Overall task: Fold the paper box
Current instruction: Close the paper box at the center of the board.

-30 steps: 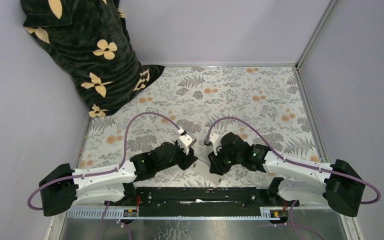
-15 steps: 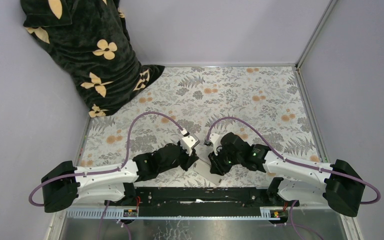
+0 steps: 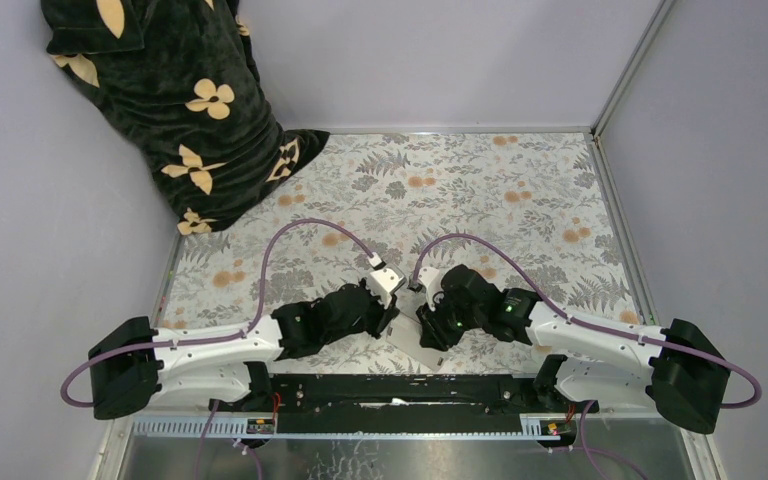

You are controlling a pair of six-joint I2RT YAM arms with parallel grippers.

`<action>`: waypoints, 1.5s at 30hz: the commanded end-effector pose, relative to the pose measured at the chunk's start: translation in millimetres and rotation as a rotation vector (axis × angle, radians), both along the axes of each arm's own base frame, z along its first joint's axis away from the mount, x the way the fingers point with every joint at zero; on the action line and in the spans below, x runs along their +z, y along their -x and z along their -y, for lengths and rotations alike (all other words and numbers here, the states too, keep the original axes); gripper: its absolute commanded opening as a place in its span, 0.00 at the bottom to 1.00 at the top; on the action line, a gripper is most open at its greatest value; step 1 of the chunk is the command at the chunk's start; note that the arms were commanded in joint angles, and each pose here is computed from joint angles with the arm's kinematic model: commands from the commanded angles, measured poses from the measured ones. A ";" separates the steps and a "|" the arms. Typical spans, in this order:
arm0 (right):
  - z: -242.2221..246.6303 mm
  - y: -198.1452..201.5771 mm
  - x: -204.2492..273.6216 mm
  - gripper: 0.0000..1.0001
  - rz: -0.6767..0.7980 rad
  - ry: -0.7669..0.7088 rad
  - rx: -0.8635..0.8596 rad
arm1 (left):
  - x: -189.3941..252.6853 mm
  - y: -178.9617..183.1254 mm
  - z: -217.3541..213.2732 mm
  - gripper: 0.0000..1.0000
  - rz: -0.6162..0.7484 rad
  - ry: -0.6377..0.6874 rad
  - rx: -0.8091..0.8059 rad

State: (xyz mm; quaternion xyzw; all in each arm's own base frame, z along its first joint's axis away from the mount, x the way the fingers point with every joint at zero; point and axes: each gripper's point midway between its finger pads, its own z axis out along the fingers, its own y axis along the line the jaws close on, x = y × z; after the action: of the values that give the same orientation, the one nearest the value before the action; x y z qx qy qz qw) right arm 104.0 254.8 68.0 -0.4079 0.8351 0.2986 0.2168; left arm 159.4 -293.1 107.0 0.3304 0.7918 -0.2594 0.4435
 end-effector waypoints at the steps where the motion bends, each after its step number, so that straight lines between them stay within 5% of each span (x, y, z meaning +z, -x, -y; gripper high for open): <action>1: -14.0 -1.0 26.9 0.32 0.040 -0.078 0.045 | 9.4 -9.1 2.0 0.22 0.038 -0.017 0.030; 11: -10.9 -2.4 25.3 0.29 0.061 -0.077 0.022 | 8.9 -1.0 4.4 0.22 0.020 -0.016 0.021; 16: -10.1 -2.7 21.8 0.16 0.066 -0.070 0.009 | 7.8 2.8 0.0 0.23 0.011 -0.013 0.033; 21: -10.1 -2.8 18.0 0.13 0.074 -0.065 -0.004 | 6.9 6.6 -3.7 0.24 0.005 -0.007 0.035; 34: -12.1 0.6 18.2 0.12 0.060 -0.070 -0.002 | 7.1 11.7 -9.1 0.42 -0.002 0.002 0.027; 45: -13.4 3.5 23.8 0.11 0.053 -0.088 0.007 | 6.3 13.7 -14.5 0.39 0.000 -0.010 0.023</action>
State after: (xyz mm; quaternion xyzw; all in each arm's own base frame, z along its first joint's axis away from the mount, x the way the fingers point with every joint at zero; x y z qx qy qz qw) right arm 100.4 258.3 77.5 -0.4075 0.8284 0.3035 0.2359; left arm 147.1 -283.0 119.8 0.3199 0.7938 -0.2609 0.4467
